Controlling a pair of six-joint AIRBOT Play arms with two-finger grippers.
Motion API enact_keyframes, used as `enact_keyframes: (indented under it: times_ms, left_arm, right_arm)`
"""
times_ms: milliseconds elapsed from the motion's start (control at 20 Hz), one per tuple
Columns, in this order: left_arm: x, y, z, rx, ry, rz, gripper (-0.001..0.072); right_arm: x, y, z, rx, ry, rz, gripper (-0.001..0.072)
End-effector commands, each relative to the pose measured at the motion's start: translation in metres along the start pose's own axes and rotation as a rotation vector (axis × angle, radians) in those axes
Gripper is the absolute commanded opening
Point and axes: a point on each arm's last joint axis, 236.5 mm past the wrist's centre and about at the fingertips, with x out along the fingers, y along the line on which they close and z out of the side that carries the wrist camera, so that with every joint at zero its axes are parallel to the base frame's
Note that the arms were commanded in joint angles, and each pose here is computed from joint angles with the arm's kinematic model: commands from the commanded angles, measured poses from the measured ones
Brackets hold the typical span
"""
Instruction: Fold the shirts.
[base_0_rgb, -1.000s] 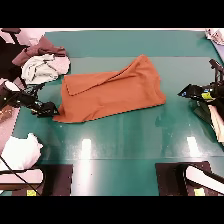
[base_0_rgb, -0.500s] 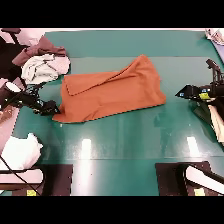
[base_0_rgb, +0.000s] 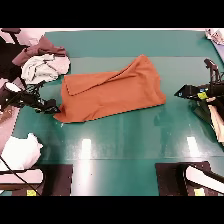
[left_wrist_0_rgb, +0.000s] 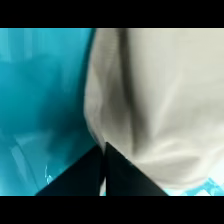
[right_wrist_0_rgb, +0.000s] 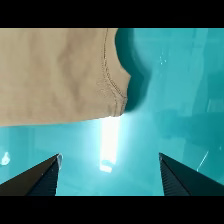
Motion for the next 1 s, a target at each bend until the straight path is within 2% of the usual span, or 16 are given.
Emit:
enact_keyframes:
  times_ms: [0,250,450,600,650,700,750,900,950]
  left_arm:
    - [-0.014,-0.011,0.005,-0.014,-0.043,-0.009,0.0022]
    - [-0.035,-0.024,0.011,-0.035,-0.109,-0.008,0.0023]
    - [-0.037,-0.04,0.02,-0.083,-0.146,-0.079,0.0023]
    - [-0.038,-0.044,0.024,-0.095,-0.162,-0.098,0.0023]
    - [-0.038,-0.046,0.025,-0.097,-0.164,-0.106,0.0023]
    - [-0.039,-0.047,0.025,-0.1,-0.167,-0.113,0.0023]
    - [-0.039,-0.048,0.026,-0.102,-0.168,-0.117,0.0023]
    - [-0.04,-0.052,0.026,-0.124,-0.168,-0.134,0.0023]
    - [-0.041,-0.054,0.024,-0.124,-0.162,-0.136,0.0023]
  right_arm:
    - [0.023,-0.008,-0.014,0.003,0.091,0.028,0.0687]
    - [0.067,-0.01,-0.01,-0.04,0.104,0.128,0.0686]
    - [0.092,-0.003,-0.006,-0.047,0.092,0.233,0.0681]
    - [0.105,0.007,-0.004,-0.03,0.084,0.286,0.0494]
    - [0.109,0.011,-0.006,-0.036,0.094,0.291,0.0473]
    - [0.113,0.018,-0.008,-0.053,0.105,0.3,0.042]
    - [0.118,0.025,-0.01,-0.069,0.112,0.305,0.0353]
    - [0.121,0.043,-0.007,-0.128,0.117,0.311,0.0041]
    - [0.116,0.049,-0.003,-0.136,0.117,0.324,0.0025]
